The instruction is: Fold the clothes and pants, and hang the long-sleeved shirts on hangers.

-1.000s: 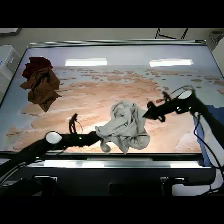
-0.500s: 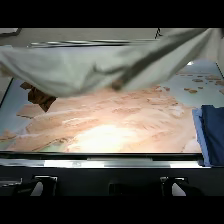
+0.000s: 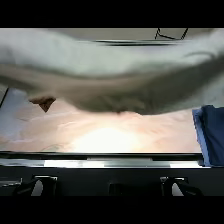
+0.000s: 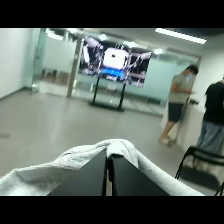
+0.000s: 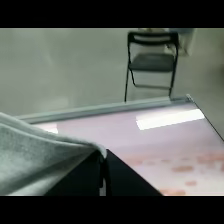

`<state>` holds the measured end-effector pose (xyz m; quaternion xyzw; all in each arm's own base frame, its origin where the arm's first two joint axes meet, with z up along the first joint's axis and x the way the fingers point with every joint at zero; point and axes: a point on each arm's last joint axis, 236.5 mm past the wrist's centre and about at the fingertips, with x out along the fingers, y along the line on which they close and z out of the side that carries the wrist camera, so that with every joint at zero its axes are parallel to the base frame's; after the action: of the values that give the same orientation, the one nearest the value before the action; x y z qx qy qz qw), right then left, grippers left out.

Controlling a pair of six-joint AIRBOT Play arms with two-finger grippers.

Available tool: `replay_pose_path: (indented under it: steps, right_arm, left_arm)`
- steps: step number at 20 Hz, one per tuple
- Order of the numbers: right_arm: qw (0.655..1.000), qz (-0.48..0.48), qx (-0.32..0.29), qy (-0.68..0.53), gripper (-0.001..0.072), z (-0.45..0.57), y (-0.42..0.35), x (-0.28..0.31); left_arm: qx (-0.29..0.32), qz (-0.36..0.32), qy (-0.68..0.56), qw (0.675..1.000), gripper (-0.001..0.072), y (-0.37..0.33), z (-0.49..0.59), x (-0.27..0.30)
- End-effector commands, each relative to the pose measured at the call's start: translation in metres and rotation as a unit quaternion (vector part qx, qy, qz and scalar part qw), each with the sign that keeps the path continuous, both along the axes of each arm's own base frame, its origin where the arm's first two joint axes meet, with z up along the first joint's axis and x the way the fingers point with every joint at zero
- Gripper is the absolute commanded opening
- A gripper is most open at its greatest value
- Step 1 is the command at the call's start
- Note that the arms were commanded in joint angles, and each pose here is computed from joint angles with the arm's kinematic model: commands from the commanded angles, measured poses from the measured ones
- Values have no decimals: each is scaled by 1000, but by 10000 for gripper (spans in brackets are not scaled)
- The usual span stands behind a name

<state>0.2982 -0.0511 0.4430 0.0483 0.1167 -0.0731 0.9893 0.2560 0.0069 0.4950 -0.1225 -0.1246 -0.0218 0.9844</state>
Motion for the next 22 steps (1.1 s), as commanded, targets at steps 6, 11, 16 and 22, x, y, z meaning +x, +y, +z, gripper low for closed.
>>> replay_pose_path:
  steps: [6,11,16,22]
  right_arm:
    - [933,-45,110,339,48,-303,-23,32]
    - [921,-105,251,279,49,-363,-24,89]
    - [926,-109,338,128,50,-348,-38,174]
    - [859,-25,363,359,526,-436,25,149]
  left_arm:
    - [-82,4,236,968,22,27,-262,110]
    - [-87,-52,329,939,23,-24,-358,165]
    - [-77,-118,461,876,23,-73,-441,153]
    - [-74,-150,519,838,23,-88,-461,127]
